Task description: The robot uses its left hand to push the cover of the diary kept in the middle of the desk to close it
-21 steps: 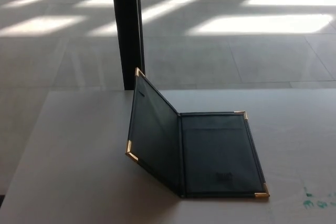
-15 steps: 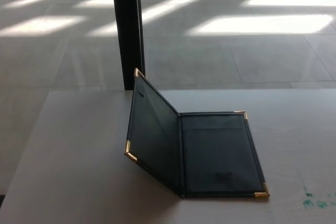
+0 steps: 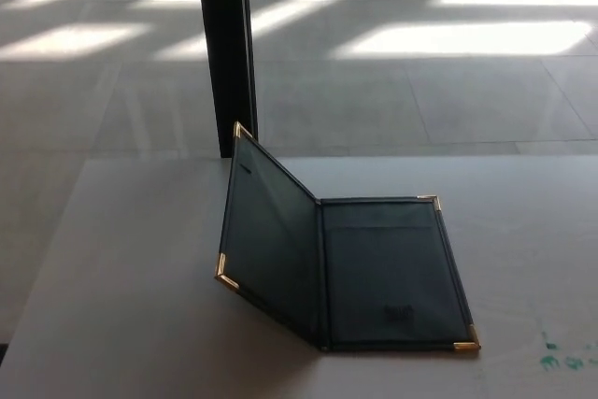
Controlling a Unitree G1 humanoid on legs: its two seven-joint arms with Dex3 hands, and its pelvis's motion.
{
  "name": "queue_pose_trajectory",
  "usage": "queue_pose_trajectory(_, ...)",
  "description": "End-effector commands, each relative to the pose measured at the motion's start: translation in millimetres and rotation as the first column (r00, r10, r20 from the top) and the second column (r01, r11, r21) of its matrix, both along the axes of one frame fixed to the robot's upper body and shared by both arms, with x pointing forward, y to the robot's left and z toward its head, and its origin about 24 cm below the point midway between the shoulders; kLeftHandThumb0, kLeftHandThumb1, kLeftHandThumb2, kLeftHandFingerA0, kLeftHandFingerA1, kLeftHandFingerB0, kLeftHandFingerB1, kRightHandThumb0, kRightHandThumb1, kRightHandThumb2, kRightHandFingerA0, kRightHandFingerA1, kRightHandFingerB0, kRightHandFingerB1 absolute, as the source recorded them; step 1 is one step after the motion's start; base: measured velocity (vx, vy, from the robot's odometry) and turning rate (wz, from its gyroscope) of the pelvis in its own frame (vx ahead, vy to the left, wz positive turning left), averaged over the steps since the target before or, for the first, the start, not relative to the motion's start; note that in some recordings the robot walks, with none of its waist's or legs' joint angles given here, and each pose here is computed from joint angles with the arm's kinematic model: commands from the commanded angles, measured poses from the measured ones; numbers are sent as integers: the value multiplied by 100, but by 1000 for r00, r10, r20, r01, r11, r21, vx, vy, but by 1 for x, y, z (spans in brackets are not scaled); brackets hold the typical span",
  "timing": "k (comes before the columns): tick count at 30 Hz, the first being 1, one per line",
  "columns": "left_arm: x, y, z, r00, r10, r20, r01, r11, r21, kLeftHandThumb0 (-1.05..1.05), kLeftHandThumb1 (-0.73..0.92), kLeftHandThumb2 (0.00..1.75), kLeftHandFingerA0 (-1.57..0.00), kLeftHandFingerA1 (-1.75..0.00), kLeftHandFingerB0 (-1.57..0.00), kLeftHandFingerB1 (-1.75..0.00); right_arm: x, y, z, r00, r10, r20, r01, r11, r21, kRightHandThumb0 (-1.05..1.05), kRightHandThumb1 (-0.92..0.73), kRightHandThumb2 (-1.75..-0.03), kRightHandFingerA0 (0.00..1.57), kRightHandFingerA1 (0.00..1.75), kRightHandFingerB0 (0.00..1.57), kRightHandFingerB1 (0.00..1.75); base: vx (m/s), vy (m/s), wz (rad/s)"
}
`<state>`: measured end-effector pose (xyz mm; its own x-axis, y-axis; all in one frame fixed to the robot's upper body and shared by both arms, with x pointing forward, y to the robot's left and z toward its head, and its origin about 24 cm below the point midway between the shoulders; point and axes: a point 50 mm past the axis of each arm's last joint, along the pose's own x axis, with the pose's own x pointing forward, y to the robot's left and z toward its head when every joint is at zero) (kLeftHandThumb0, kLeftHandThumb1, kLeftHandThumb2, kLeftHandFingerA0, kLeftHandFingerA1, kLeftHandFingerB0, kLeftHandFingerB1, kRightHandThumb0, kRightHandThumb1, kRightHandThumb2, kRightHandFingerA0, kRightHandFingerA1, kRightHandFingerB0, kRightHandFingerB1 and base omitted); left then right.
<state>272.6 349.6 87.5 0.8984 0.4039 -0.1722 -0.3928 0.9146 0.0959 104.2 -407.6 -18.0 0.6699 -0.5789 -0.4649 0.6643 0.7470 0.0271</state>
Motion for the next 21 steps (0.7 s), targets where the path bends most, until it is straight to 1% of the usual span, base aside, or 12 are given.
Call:
queue_pose_trajectory(1, 18, -7, 35, 999, -39, 34, 39, 999, -12, -64, 92, 67, -44, -43, -36, -39, -1, -3, 5, 1000, 9, 25, -9, 1000, 14, -92, -84, -66, 67, 79, 59, 66, 0, 0, 0)
queue_pose_trajectory(2, 29, -15, 56, 992, -74, 98, 76, 997, -17, -67, 88, 69, -42, -47, -35, -41, -1, -4, 4, 1000, -7, 30, 7, 1000, 27, -91, -83, -66, 68, 79, 61, 65, 0, 0, 0)
queue_pose_trajectory(3, 35, -20, 67, 988, -90, 126, 91, 996, -6, -65, 92, 69, -46, -46, -38, -41, -1, -4, 4, 999, -10, 30, 9, 999, 32, -91, -84, -65, 69, 79, 62, 65, 0, 0, 0)
queue_pose_trajectory(8, 55, -36, 98, 974, -132, 182, 132, 991, 13, -67, 90, 67, -50, -45, -41, -40, -2, -5, 3, 1000, -16, 17, 15, 999, 29, -91, -84, -66, 70, 79, 62, 65, 0, 0, 0)
queue_pose_trajectory(11, 64, -43, 101, 968, -159, 196, 160, 987, 10, -68, 89, 66, -49, -47, -39, -41, -1, -4, 3, 1000, -8, 20, 7, 1000, 29, -92, -84, -66, 71, 80, 62, 66, 0, 0, 0)
queue_pose_trajectory(12, 72, -52, 99, 962, -185, 200, 188, 982, 1, -70, 83, 70, -50, -48, -37, -42, -1, -3, 3, 1000, -6, 23, 5, 1000, 30, -92, -83, -66, 72, 80, 63, 66, 0, 0, 0)
queue_pose_trajectory(13, 75, -54, 97, 963, -187, 194, 190, 982, 6, -70, 83, 70, -50, -48, -37, -42, -1, -3, 3, 1000, -9, 27, 8, 999, 32, -92, -83, -66, 72, 80, 63, 66, 0, 0, 0)
queue_pose_trajectory(14, 77, -58, 93, 963, -192, 189, 196, 981, -4, -67, 89, 66, -49, -46, -39, -41, -1, -3, 3, 1000, -9, 25, 8, 999, 31, -93, -83, -65, 72, 79, 63, 66, 0, 0, 0)
queue_pose_trajectory(16, 78, -58, 92, 963, -192, 188, 196, 980, -5, -67, 89, 66, -49, -46, -39, -41, -1, -3, 3, 1000, -9, 25, 8, 999, 31, -93, -83, -65, 72, 79, 63, 66, 0, 0, 0)
queue_pose_trajectory(18, 81, -69, 65, 968, -234, 94, 237, 971, -22, -68, 92, 67, -41, -45, -34, -40, 0, -2, 2, 999, -14, 31, 13, 999, 39, -91, -83, -65, 71, 80, 63, 66, 0, 0, 0)
queue_pose_trajectory(19, 80, -73, 52, 970, -235, 56, 238, 970, -58, -69, 74, 110, -33, -59, -19, -49, -1, -2, 2, 1000, -7, 23, 6, 999, 31, -90, -85, -65, 73, 80, 63, 65, 0, 0, 0)
queue_pose_trajectory(21, 79, -76, 43, 973, -231, 20, 231, 971, -62, -69, 74, 111, -33, -58, -17, -49, -1, -3, 0, 1000, -12, 23, 11, 999, 37, -92, -84, -67, 73, 79, 62, 65, 0, 0, 0)
